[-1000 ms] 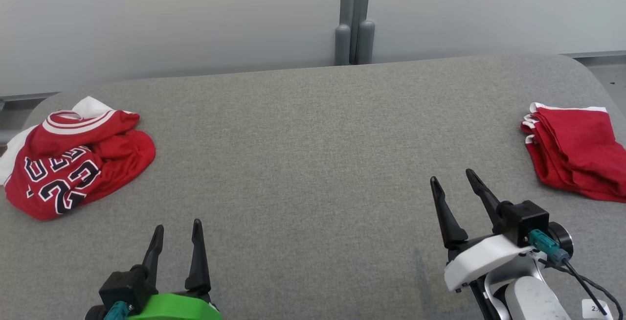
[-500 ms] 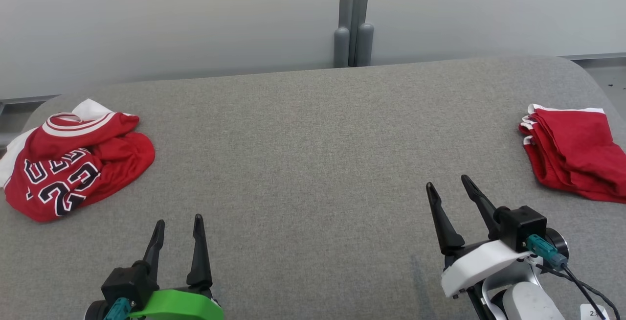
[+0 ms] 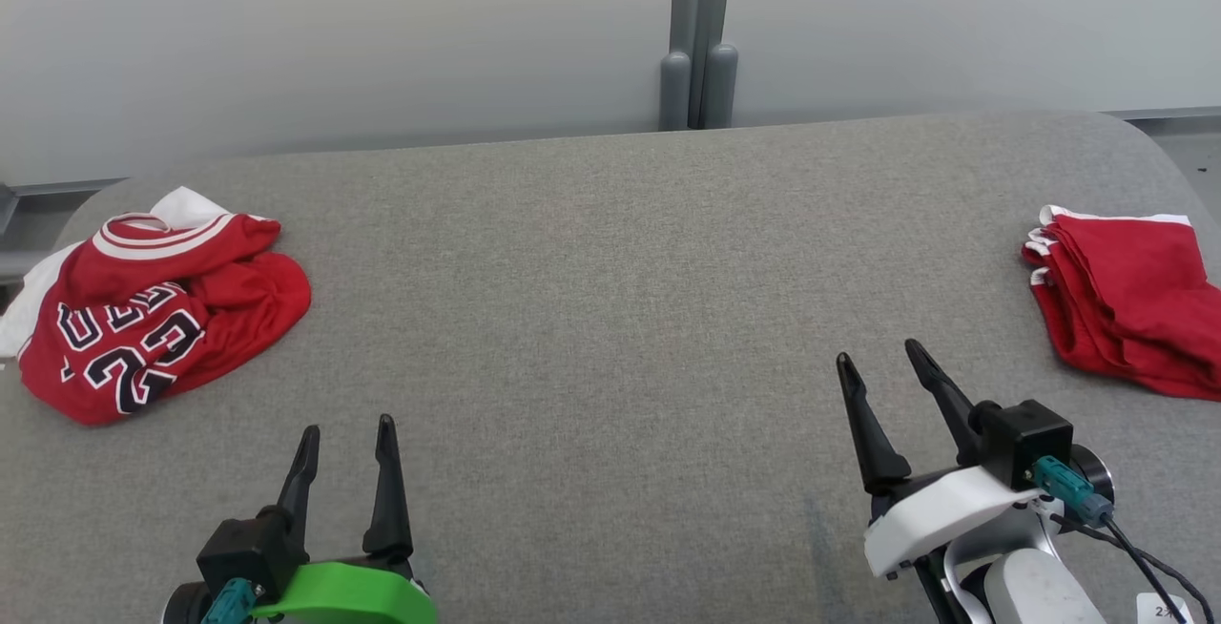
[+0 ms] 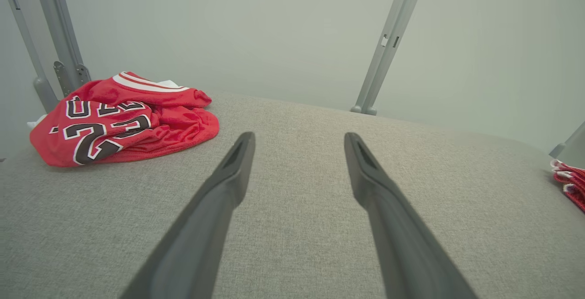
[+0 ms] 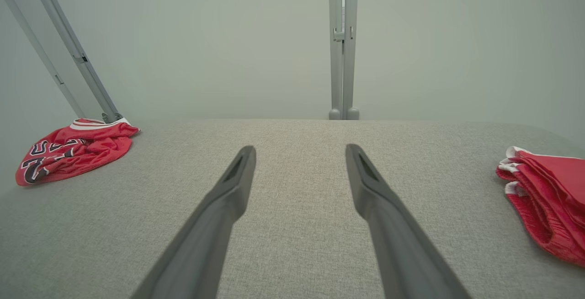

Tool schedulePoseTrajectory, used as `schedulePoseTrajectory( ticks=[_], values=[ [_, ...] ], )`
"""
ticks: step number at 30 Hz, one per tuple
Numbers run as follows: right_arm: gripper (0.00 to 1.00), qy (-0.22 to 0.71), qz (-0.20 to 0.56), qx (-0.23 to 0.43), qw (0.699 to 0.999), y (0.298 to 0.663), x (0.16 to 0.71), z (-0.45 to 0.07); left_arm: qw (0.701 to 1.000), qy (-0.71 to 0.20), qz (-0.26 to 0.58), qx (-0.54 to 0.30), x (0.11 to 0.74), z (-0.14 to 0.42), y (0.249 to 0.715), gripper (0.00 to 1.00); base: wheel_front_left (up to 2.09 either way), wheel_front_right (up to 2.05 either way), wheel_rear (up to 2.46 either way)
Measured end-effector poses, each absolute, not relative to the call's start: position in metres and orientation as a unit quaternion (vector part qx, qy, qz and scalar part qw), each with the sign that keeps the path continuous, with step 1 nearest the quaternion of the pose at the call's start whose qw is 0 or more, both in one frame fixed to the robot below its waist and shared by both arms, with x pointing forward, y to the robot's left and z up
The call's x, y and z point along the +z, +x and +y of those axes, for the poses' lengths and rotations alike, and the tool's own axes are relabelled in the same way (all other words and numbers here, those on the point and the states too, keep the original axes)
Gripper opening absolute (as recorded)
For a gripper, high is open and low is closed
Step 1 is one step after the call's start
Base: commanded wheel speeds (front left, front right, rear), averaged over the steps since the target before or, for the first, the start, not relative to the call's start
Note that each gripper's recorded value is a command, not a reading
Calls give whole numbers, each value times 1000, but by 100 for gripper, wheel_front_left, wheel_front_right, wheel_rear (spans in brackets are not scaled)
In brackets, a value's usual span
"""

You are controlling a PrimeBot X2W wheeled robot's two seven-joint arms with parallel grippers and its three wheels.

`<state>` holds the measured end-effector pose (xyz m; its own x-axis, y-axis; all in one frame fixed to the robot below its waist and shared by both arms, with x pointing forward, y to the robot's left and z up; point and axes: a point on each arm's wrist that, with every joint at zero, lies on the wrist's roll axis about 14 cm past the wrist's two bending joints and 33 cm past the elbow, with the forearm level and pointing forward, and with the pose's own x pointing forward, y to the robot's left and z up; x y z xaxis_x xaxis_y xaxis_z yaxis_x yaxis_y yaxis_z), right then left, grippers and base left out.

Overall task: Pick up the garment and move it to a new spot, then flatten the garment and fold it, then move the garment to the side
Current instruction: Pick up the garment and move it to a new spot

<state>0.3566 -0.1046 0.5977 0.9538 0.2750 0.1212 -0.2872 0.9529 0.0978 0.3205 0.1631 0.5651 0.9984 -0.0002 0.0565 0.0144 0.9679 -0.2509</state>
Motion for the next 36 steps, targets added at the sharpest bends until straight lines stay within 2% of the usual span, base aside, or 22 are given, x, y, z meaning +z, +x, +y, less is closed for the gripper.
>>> schedulePoseTrajectory(
  ticks=[13, 25, 36],
  values=[
    [100, 64, -54, 199, 976, 366, 599, -64, 990, -124, -43, 53, 570, 199, 307, 100, 0, 0, 0],
    [100, 65, -45, 303, 950, 376, 597, 15, 975, -118, -54, 179, 567, 270, 254, 100, 0, 0, 0],
    [100, 65, -32, 364, 929, 377, 590, 63, 962, -114, -50, 241, 562, 297, 224, 100, 0, 0, 0]
  ],
)
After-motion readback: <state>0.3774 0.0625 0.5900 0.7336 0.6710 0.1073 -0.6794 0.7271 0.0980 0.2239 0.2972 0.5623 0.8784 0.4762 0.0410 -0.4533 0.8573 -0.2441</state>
